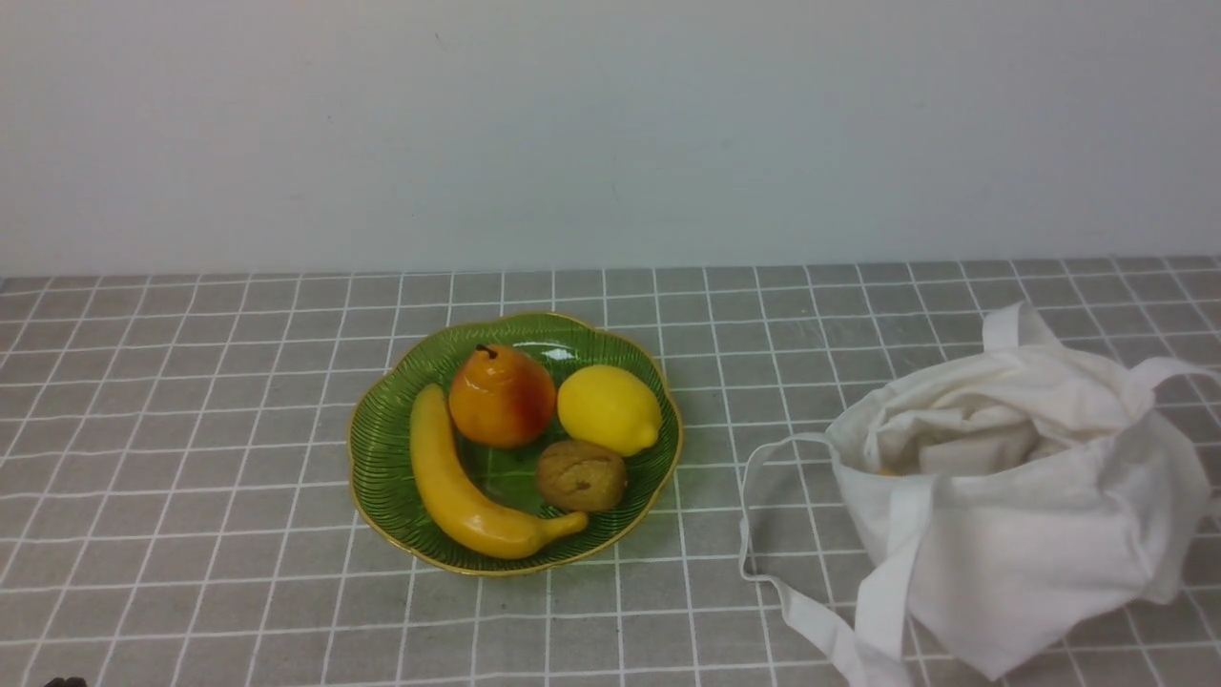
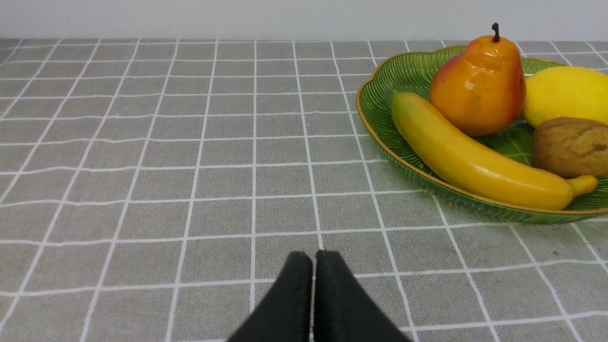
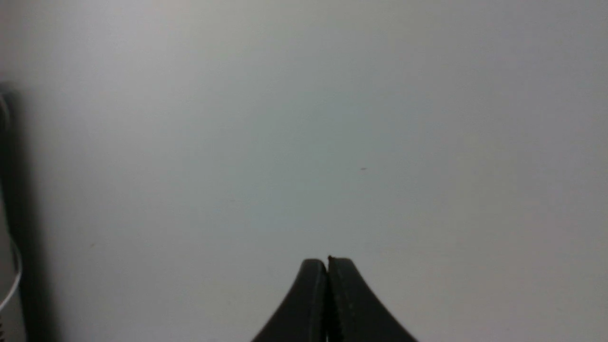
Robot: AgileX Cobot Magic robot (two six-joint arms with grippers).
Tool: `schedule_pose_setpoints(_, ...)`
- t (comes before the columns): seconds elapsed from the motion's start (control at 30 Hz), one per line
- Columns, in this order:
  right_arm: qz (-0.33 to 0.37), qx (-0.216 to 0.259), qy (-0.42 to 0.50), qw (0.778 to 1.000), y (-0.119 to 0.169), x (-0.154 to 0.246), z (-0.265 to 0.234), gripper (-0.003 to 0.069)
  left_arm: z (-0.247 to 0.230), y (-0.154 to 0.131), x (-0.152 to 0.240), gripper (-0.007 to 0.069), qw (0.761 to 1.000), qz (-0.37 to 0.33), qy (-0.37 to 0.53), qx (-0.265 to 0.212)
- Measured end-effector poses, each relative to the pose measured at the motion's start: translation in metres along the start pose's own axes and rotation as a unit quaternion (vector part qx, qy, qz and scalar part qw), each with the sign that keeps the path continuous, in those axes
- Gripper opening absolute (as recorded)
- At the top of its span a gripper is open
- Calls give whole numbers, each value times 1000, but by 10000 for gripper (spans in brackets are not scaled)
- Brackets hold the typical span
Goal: Take the fruit out of the bag on the grey coffee tablecloth and place them on the plate.
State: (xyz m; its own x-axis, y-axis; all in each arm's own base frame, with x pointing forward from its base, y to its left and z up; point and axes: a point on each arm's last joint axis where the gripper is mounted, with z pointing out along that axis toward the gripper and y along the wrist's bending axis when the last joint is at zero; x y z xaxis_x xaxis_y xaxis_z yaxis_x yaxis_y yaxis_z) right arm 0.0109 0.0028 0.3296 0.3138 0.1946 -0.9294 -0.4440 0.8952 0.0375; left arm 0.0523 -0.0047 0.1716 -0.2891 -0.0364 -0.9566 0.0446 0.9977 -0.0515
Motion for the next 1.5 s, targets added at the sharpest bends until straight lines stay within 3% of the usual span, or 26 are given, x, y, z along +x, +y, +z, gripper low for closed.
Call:
schedule_pose_setpoints(0.13, -10, -24, 5, 1000, 2, 20, 3, -10, 0, 0, 0, -8, 1000, 0, 0, 0)
schedule_pose_setpoints(0.33, -12, -3, 51, 999, 0, 54, 5, -10, 0, 0, 0, -8, 1000, 0, 0, 0)
schedule_pose_setpoints(0.5, -38, 70, 109, 991, -8, 92, 2, -10, 0, 0, 0, -8, 1000, 0, 0, 0)
schedule_pose_setpoints(0.67, -68, 175, 211, 959, -23, 141, -11, -10, 0, 0, 0, -8, 1000, 0, 0, 0)
schedule_pose_setpoints(0.8, -65, 214, 271, 936, -27, 151, -19, -10, 0, 0, 0, -8, 1000, 0, 0, 0)
schedule_pose_setpoints(1.5, -64, 222, 279, 932, -28, 151, -20, -10, 0, 0, 0, -8, 1000, 0, 0, 0)
